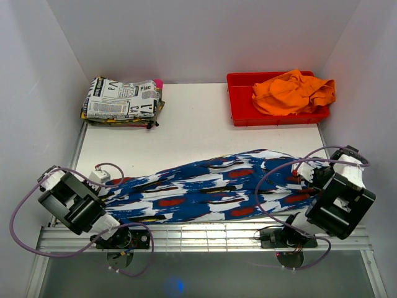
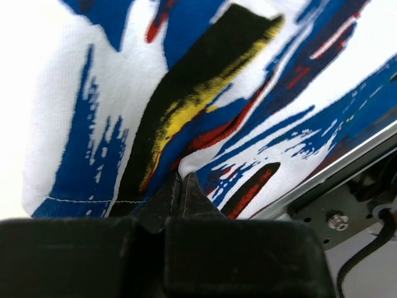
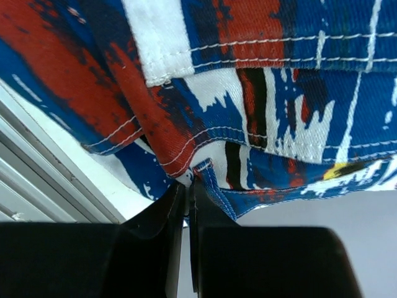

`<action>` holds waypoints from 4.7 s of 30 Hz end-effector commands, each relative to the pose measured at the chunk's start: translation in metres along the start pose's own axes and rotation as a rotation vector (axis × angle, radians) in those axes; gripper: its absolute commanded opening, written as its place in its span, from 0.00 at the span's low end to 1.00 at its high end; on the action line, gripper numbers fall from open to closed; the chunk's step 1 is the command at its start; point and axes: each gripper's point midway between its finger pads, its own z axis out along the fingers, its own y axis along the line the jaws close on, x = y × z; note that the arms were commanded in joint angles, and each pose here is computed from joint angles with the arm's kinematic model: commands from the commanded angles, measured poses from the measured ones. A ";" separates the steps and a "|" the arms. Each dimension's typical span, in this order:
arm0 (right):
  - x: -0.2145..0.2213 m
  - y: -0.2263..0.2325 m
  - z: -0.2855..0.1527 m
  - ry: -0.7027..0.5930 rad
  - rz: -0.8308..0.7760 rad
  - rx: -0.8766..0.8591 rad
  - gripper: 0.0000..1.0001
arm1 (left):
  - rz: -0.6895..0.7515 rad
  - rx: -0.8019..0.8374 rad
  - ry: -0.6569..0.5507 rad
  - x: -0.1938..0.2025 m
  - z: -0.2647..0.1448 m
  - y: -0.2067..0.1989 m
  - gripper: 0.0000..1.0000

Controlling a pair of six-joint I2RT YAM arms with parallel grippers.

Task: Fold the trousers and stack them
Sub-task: Fold the trousers

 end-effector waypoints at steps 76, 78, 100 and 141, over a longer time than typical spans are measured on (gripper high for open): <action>0.001 -0.014 -0.009 0.065 0.076 -0.008 0.08 | -0.095 -0.325 -0.015 -0.033 -0.065 0.166 0.00; 0.003 -0.013 -0.009 0.069 0.077 -0.005 0.08 | -0.078 -0.319 -0.015 -0.032 -0.065 0.158 0.00; -0.181 -0.004 -0.064 -0.279 0.027 -0.066 0.65 | 0.055 0.016 -0.368 -0.181 -0.080 -0.001 0.63; -0.149 -0.090 -0.094 -0.447 0.770 -0.066 0.66 | 0.212 0.230 -0.535 -0.477 -0.024 -0.132 0.90</action>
